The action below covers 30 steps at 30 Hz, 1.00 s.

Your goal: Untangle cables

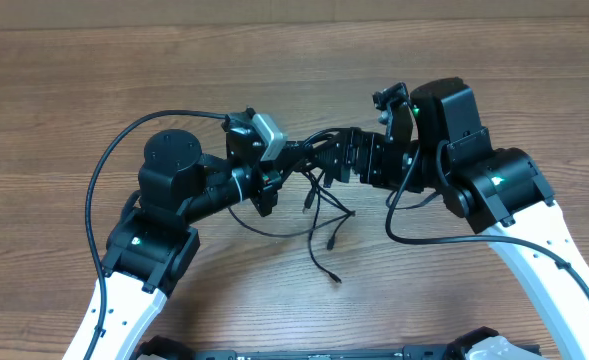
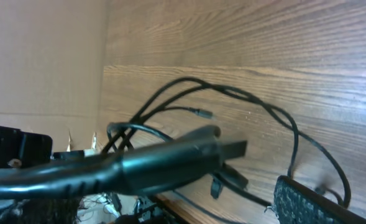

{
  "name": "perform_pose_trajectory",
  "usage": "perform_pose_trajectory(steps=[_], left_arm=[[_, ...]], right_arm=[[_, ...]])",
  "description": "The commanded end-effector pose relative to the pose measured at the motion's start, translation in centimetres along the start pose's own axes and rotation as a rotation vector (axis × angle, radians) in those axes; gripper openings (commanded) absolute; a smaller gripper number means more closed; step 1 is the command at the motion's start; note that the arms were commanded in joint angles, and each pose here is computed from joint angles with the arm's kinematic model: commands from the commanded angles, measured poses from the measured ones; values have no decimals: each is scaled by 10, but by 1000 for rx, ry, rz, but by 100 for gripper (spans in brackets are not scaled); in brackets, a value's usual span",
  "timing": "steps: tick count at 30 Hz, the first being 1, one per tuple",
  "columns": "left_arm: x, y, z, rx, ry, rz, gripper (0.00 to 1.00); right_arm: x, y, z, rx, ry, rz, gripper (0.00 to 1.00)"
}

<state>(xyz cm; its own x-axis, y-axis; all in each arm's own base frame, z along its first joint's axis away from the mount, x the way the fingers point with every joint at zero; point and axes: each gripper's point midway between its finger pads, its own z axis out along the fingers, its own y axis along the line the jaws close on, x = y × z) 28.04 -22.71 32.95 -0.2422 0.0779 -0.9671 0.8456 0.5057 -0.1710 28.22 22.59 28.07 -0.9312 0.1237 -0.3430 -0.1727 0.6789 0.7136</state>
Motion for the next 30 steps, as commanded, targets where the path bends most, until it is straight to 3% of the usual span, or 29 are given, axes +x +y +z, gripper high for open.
perform_pose_trajectory(steps=[1,7,16,30], left_arm=[[-10,-15,-4,62,-24,-29,4],[-16,-38,-7,195,-42,-2,4],[-30,-62,-14,330,-98,73,4],[-49,-54,-15,275,-170,121,4]], right_arm=[[-9,-1,-1,25,-40,-12,97],[-20,-16,-3,112,-101,-7,97],[-14,-36,1,198,-77,28,97],[13,-62,5,304,40,96,96]])
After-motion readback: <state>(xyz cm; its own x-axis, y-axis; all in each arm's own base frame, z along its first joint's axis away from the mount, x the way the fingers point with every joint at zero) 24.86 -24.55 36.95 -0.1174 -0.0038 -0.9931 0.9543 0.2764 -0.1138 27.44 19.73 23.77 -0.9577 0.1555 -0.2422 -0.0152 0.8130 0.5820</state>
